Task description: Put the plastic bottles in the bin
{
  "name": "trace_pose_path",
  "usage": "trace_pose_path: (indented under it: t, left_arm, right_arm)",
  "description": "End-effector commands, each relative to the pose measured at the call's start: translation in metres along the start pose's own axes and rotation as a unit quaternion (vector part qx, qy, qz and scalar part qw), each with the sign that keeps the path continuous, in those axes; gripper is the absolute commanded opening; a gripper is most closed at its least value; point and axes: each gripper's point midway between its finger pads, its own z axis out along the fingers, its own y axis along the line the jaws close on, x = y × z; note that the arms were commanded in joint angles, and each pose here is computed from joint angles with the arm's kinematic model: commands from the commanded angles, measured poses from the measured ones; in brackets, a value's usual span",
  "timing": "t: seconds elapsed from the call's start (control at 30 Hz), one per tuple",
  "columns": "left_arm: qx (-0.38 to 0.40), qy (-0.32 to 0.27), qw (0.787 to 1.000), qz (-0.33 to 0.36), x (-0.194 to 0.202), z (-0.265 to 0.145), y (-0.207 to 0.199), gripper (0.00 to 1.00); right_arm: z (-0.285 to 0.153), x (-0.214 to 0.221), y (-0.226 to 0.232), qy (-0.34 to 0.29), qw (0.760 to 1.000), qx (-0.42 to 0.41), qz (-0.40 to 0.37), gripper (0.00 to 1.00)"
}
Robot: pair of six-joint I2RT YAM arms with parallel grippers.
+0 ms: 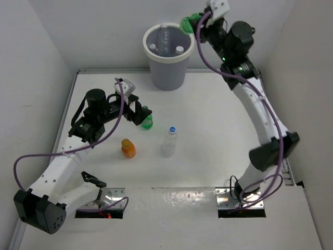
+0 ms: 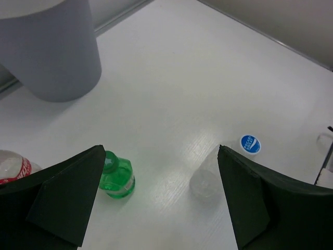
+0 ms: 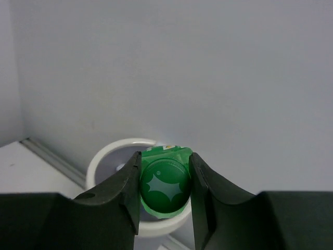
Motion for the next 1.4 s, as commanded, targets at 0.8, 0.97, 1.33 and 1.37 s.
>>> trace_pose_path:
  t: [0.8,0.97,1.33,1.37]
  left_arm:
    - [0.172,0.038,0.973,0.150,0.034,0.023,-0.077,1.00]
    - [0.226,0.041,0.958,0.174,0.050,0.027,-0.096,1.00]
    - [0.278,0.044,0.941,0.185,0.076,0.057,-0.123,1.00]
    - [0.282,0.045,0.941,0.181,0.078,0.060,-0.126,1.00]
  right_arm:
    - [0.060,0.059,-0.001,-0.009,0.998,0.020,0.063,0.94]
    - [-0.008,0.038,-0.011,0.039,0.992,0.006,0.117,0.94]
    - [-0.164,0.108,-0.028,0.173,0.972,0.044,0.152,0.94]
    - [-0.181,0.110,-0.026,0.182,0.969,0.050,0.157,0.94]
